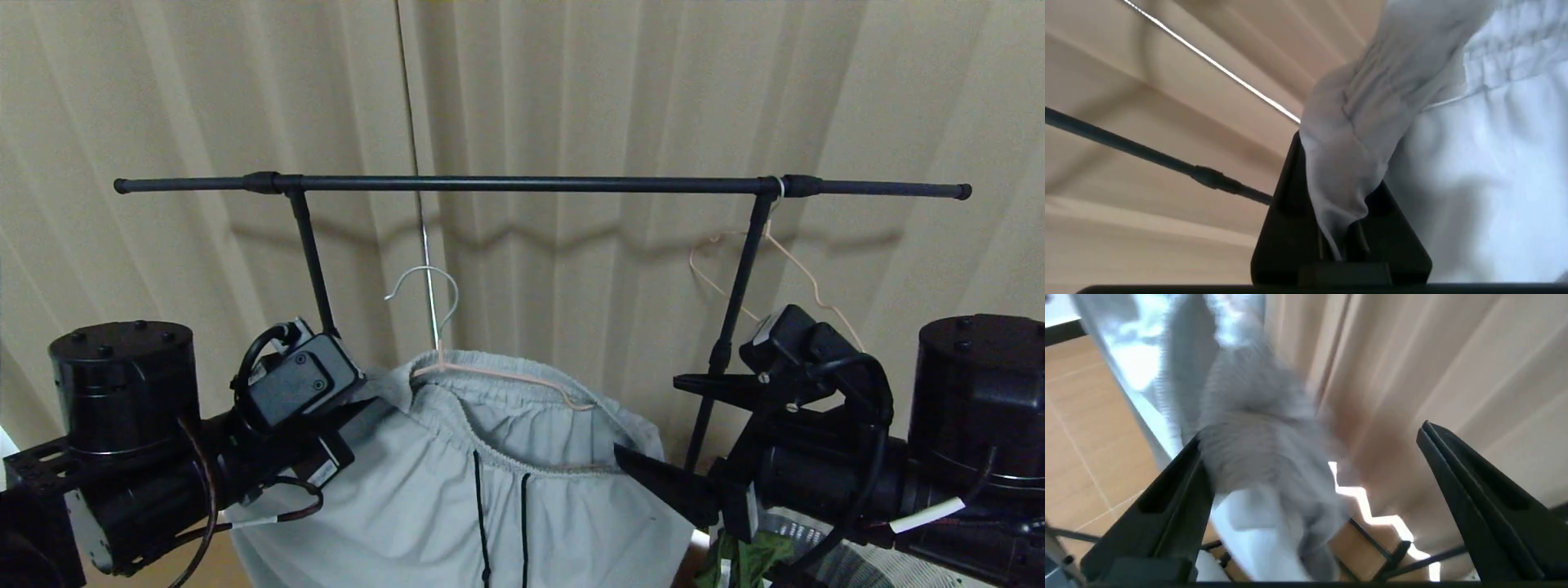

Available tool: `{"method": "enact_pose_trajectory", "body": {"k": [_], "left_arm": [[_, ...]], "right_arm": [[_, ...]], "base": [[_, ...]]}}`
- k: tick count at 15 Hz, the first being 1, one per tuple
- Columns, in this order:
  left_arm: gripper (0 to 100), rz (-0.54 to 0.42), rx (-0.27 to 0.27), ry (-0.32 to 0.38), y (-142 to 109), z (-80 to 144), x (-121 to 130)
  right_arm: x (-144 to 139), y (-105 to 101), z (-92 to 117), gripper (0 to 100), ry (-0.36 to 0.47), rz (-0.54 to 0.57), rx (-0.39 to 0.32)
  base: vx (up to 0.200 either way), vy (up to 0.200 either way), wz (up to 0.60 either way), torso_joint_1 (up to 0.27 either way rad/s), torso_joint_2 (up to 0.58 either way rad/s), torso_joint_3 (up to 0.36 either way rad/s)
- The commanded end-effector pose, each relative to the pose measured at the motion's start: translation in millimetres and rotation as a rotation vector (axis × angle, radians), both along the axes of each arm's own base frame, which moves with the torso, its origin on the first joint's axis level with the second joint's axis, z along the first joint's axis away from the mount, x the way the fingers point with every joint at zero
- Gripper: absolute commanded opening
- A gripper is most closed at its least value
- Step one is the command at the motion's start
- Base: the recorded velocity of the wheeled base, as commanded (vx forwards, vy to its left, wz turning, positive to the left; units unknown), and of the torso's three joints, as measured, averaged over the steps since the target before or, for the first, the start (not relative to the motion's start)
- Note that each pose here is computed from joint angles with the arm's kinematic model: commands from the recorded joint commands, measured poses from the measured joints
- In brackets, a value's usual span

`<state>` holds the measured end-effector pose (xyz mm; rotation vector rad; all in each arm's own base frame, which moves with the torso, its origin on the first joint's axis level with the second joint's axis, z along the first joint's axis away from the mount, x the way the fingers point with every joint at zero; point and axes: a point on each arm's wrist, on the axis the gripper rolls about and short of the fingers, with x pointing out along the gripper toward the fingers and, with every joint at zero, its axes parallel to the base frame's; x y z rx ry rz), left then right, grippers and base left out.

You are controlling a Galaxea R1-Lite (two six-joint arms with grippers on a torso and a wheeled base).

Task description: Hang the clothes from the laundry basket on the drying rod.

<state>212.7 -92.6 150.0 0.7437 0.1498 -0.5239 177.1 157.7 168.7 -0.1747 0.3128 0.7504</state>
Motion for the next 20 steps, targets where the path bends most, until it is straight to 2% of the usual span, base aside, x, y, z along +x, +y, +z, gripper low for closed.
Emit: {"method": "enact_pose_trajectory", "body": {"k": [1,4,6,9,11,20], "left_arm": [[0,-0.005,-0.011,-0.016,-2.9,0.6,2.9],[0,0.092,-0.063,-0.043,-5.9,1.3,13.5],[0,0.058,-0.103,-0.035,-15.8,-0.2,7.2],[0,0.042,-0.107,-0.033,-18.4,-0.2,4.8],[0,0.026,-0.101,-0.028,-20.8,-1.9,1.3],[0,-0.024,-0.113,-0.037,-20.6,-0.9,-19.2]], "right_arm": [[-0.7,0.7,-5.9,100,0.015,0.013,-0.015],[-0.6,1.7,-6.8,100,-0.024,0.083,-0.058],[7.0,8.8,-3.5,100,-0.042,0.097,-0.044],[21.3,21.0,3.5,100,-0.133,0.120,-0.075],[30.9,27.1,3.5,100,-0.154,0.119,-0.096],[64.4,48.6,3.2,100,-0.177,0.099,-0.098]], "base": [[0.000,0.000,0.00,0.000,0.00,0.000],[0.000,0.000,0.00,0.000,0.00,0.000],[0.000,0.000,0.00,0.000,0.00,0.000],[0.000,0.000,0.00,0.000,0.00,0.000],[0.000,0.000,0.00,0.000,0.00,0.000],[0.000,0.000,0.00,0.000,0.00,0.000]]}}
